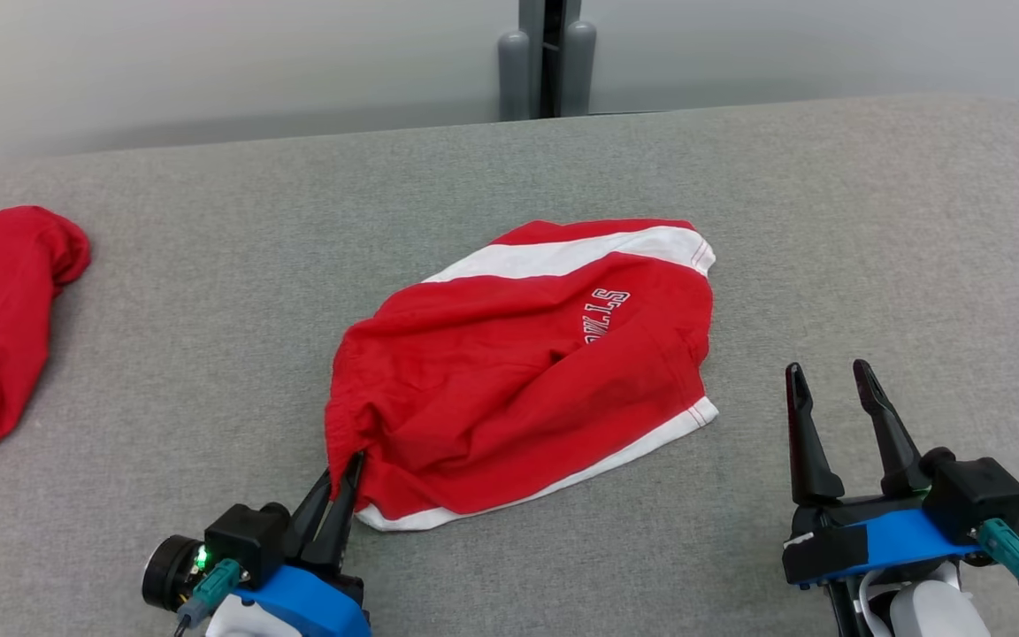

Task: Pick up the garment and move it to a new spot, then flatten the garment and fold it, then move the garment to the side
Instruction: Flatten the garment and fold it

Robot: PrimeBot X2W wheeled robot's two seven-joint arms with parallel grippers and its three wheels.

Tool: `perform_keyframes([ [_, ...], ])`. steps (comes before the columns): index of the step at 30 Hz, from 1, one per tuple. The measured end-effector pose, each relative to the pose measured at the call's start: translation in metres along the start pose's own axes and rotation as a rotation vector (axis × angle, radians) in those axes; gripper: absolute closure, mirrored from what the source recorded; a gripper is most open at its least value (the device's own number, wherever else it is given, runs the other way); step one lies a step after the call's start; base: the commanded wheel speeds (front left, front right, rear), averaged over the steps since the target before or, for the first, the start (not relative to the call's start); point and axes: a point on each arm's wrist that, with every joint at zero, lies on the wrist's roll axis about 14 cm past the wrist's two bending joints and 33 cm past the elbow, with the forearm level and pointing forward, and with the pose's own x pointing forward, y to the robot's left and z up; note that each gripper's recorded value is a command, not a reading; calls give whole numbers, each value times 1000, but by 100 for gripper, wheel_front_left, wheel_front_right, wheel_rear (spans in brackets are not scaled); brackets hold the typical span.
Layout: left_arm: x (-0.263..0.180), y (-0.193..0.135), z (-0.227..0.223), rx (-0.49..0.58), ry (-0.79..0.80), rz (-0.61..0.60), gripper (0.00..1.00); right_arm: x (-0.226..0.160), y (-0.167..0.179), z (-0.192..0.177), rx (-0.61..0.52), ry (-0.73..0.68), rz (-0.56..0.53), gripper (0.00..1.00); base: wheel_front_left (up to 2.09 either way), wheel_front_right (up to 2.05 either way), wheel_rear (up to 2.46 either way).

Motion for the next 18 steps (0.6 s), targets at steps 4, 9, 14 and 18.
perform_keyframes([
  [4, 6, 1, -3, -13, 10, 7, 100, -4, -8, -1, -7, 7, -22, 0, 0, 0, 0],
  [9, 9, 13, -10, -7, 39, 43, 100, -6, -11, -2, -9, 10, -30, 0, 0, 0, 0],
  [14, 11, 21, -12, 6, 53, 65, 100, -4, -10, -3, -12, 12, -29, 0, 0, 0, 0],
  [18, 12, 26, -3, 2, 24, 89, 0, -4, -8, -3, -13, 12, -23, 0, 0, 0, 0],
])
